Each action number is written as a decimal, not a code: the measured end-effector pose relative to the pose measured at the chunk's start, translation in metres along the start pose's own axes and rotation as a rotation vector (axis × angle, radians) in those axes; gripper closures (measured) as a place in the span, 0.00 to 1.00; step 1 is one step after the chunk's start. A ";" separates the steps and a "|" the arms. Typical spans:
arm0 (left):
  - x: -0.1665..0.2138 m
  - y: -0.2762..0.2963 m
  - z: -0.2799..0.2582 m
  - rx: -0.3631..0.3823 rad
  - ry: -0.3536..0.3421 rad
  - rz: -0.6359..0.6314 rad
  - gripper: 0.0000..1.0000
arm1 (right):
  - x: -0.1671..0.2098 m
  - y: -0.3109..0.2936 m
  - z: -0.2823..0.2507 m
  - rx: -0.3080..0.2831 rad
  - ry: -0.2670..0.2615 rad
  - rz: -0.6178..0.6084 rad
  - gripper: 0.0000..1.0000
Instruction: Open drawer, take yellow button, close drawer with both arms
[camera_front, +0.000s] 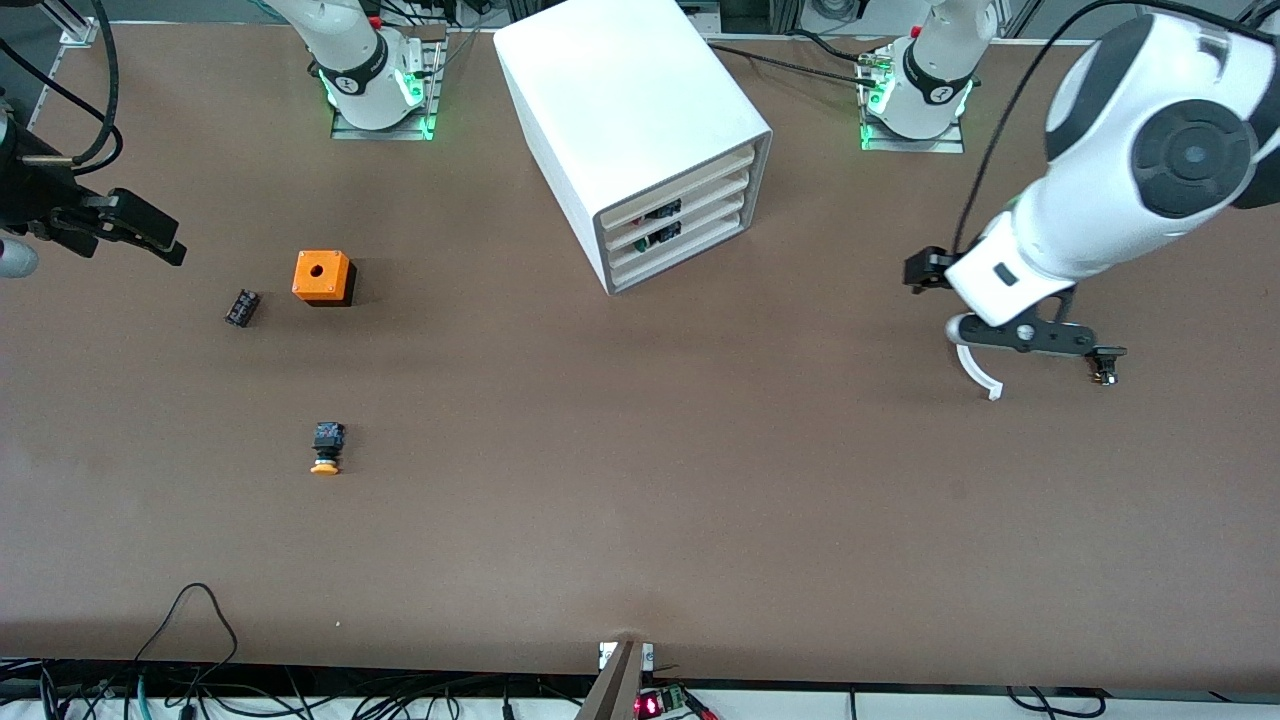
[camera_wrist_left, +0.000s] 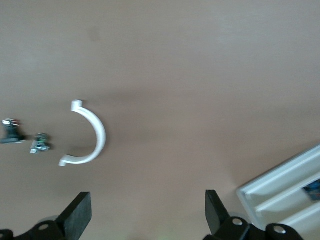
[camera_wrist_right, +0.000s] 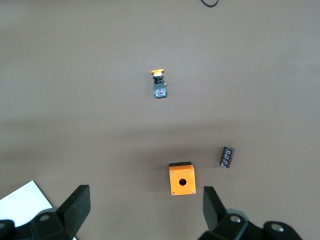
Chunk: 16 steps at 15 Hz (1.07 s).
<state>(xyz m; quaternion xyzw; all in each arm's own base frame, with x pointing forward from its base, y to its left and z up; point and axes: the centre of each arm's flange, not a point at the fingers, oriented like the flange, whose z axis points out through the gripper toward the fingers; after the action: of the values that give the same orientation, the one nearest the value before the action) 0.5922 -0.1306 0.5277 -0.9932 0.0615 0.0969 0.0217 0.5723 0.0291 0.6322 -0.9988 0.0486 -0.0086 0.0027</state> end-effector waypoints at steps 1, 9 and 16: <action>-0.001 -0.017 -0.002 -0.007 -0.001 0.019 0.00 | 0.000 0.000 0.000 0.000 0.000 0.000 0.00; -0.050 -0.099 -0.008 -0.070 0.148 0.031 0.00 | -0.001 -0.006 0.000 0.001 0.002 -0.011 0.00; -0.062 -0.078 -0.018 -0.061 0.117 0.002 0.00 | -0.001 -0.006 0.000 0.001 0.002 -0.011 0.00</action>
<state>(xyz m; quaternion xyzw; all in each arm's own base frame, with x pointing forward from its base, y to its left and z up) 0.5451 -0.0468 0.5599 -0.9973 0.0607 0.0407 -0.0121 0.5722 0.0350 0.6324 -0.9990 0.0429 -0.0094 0.0029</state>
